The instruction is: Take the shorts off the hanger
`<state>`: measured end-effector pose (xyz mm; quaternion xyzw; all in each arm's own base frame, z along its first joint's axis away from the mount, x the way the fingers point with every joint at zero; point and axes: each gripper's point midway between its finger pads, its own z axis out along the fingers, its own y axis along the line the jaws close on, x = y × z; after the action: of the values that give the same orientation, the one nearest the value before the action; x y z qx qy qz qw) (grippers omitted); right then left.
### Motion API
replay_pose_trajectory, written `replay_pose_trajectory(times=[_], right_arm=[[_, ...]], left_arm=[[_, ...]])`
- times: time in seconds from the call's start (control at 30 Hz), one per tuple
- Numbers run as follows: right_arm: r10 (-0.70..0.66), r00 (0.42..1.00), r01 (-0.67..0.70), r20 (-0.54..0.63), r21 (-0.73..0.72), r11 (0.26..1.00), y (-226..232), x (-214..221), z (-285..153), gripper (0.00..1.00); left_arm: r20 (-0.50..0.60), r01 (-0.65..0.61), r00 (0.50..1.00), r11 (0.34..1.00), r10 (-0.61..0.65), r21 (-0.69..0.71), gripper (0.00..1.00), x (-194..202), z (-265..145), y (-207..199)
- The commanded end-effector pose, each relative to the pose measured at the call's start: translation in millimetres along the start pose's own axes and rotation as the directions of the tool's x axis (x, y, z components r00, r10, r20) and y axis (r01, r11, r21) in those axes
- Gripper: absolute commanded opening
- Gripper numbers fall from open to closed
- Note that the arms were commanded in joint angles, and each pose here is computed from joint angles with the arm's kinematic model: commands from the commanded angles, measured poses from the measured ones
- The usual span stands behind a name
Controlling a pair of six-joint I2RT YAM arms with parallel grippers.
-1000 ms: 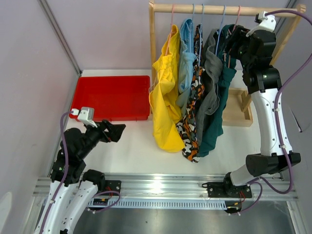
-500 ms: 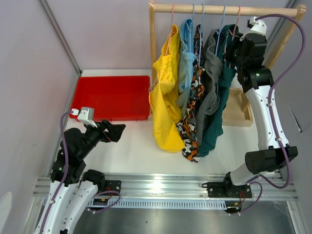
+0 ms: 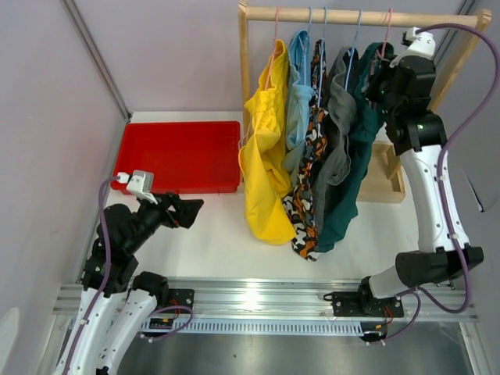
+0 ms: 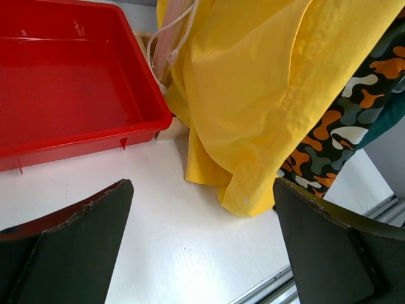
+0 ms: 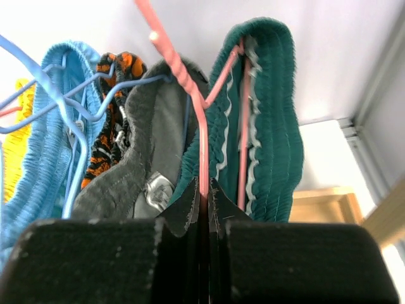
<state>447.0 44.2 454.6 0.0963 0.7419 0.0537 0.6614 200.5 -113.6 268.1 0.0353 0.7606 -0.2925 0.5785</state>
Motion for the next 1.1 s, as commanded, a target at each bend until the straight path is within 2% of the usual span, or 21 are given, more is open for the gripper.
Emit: replay_pose_trajectory(times=[0.0, 0.03, 0.07, 0.1, 0.13, 0.23, 0.4, 0.47, 0.53, 0.6, 0.67, 0.8, 0.93, 1.07], right_arm=[[0.033, 0.972, -0.043, 0.233, 0.036, 0.998, -13, -79, -74, 0.00], [0.034, 0.969, -0.048, 0.247, 0.051, 0.998, -18, -82, -83, 0.00], [0.041, 0.959, -0.066, 0.280, 0.082, 0.994, -27, -90, -102, 0.00], [0.038, 0.959, -0.067, 0.279, 0.098, 0.993, -32, -87, -108, 0.00], [0.035, 0.961, -0.069, 0.274, 0.117, 0.991, -37, -85, -115, 0.00], [0.045, 0.964, -0.091, 0.261, 0.166, 0.982, -51, -80, -139, 0.00], [0.075, 0.972, -0.118, 0.222, 0.190, 0.975, -60, -57, -166, 0.00], [0.074, 0.982, -0.111, 0.174, 0.212, 0.971, -64, -37, -164, 0.00], [0.081, 0.990, -0.104, 0.115, 0.214, 0.971, -63, -18, -162, 0.00], [0.114, 0.991, -0.126, 0.069, 0.187, 0.974, -54, -4, -159, 0.00], [0.128, 0.991, -0.131, 0.029, 0.162, 0.978, -43, 11, -157, 0.00], [0.144, 0.989, -0.146, 0.023, 0.127, 0.981, -29, 11, -165, 0.00], [0.146, 0.989, -0.146, 0.005, 0.113, 0.983, -23, 10, -173, 0.00], [0.148, 0.989, -0.148, 0.009, 0.105, 0.983, -24, 8, -183, 0.00]], left_arm=[[0.012, -0.031, 0.999, 0.998, 0.030, 0.048, 0.99, -12, 12, -8], [0.000, -0.030, 1.000, 0.998, 0.030, 0.063, 0.99, -13, 15, -12], [0.032, -0.046, 0.999, 0.996, 0.043, 0.081, 0.99, -33, 13, -23], [-0.002, -0.057, 0.998, 0.992, 0.058, 0.111, 0.99, -31, 20, -35], [0.011, -0.077, 0.997, 0.994, 0.076, 0.076, 0.99, -38, 25, -34], [0.074, -0.180, 0.983, 0.970, 0.170, 0.162, 0.99, -86, 24, -90], [0.108, -0.305, 0.952, 0.896, 0.285, 0.324, 0.99, -104, 26, -185], [0.093, -0.331, 0.943, 0.868, 0.320, 0.370, 0.99, -89, 38, -214], [0.123, -0.326, 0.944, 0.817, 0.305, 0.476, 0.99, -86, 32, -257], [0.124, -0.320, 0.944, 0.753, 0.307, 0.575, 0.99, -65, 34, -300], [0.112, -0.332, 0.935, 0.717, 0.337, 0.613, 0.99, -42, 43, -332], [0.117, -0.368, 0.912, 0.654, 0.394, 0.662, 0.99, -4, 51, -384], [0.137, -0.373, 0.913, 0.655, 0.384, 0.657, 0.99, 8, 68, -411], [0.132, -0.382, 0.910, 0.672, 0.392, 0.635, 0.99, 20, 85, -420]])
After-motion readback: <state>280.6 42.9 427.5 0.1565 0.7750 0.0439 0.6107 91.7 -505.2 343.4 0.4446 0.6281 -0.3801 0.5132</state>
